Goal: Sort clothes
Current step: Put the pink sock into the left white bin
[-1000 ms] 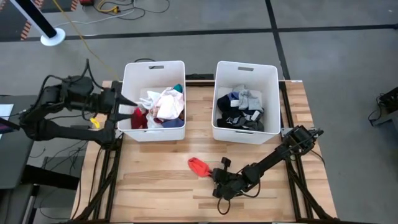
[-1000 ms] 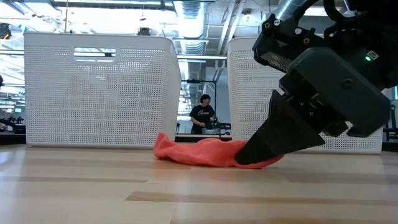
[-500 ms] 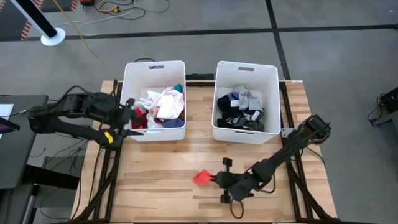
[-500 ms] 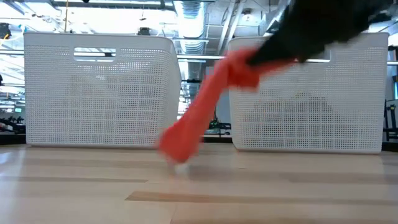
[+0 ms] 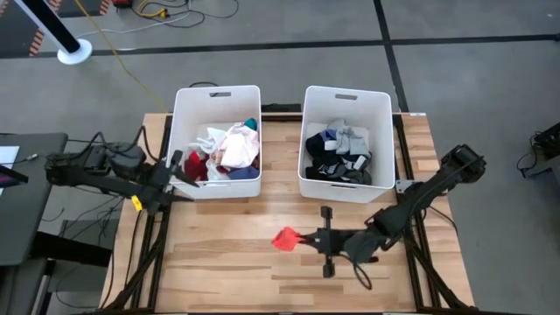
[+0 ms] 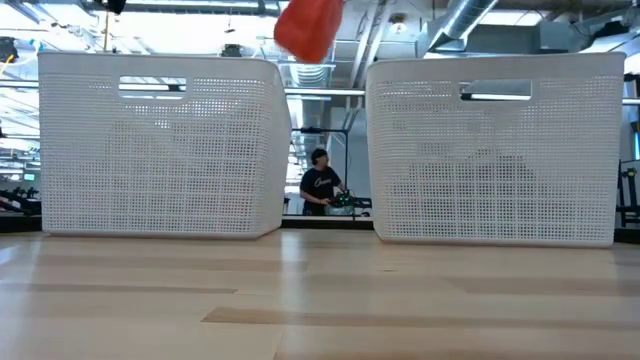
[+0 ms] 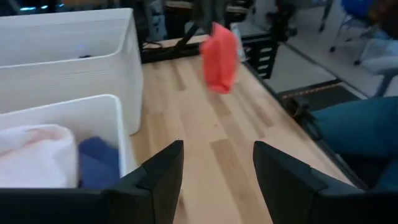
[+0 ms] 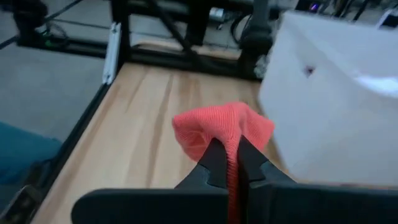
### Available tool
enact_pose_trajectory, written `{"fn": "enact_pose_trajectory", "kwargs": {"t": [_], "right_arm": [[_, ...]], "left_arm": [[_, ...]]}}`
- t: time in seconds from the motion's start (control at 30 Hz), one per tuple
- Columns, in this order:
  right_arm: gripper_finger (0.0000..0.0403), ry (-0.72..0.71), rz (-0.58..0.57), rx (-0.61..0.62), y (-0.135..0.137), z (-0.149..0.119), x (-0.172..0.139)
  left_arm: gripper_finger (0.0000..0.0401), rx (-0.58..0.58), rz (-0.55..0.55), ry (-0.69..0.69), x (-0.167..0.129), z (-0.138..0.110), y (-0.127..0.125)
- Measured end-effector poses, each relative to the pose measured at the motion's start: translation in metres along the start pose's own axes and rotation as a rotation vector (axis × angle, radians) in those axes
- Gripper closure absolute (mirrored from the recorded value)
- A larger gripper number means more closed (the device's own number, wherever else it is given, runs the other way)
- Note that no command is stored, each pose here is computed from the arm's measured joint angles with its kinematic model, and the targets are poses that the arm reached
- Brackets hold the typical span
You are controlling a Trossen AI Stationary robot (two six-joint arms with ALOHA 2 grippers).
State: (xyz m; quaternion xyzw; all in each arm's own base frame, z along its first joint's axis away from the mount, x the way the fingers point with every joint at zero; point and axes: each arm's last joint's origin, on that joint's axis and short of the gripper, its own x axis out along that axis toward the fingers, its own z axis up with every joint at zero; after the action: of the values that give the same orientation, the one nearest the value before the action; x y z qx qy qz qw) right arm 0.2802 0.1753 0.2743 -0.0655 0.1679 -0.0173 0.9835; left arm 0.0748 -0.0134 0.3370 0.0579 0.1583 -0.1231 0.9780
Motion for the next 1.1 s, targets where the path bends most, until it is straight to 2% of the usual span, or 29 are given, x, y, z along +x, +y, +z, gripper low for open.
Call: {"fn": "enact_pose_trajectory", "kwargs": {"t": [0.2, 0.43, 0.83, 1.1], "right_arm": [[0.0396, -0.063, -0.056, -0.035, -0.026, 0.018, -0.004], [0.0396, -0.164, -0.097, -0.066, -0.058, 0.037, -0.002], [0.0395, -0.242, -0.153, -0.126, -0.119, 0.086, 0.014], [0.0395, -0.282, -0.165, -0.107, -0.166, 0.104, 0.025]], "left_arm": [[0.0214, -0.034, -0.047, -0.046, -0.001, -0.023, -0.006], [0.0214, -0.034, -0.086, -0.057, -0.002, -0.038, -0.01], [0.0214, 0.013, -0.124, -0.127, -0.015, -0.043, -0.012], [0.0214, 0.046, -0.151, -0.139, -0.017, -0.043, -0.013]]}}
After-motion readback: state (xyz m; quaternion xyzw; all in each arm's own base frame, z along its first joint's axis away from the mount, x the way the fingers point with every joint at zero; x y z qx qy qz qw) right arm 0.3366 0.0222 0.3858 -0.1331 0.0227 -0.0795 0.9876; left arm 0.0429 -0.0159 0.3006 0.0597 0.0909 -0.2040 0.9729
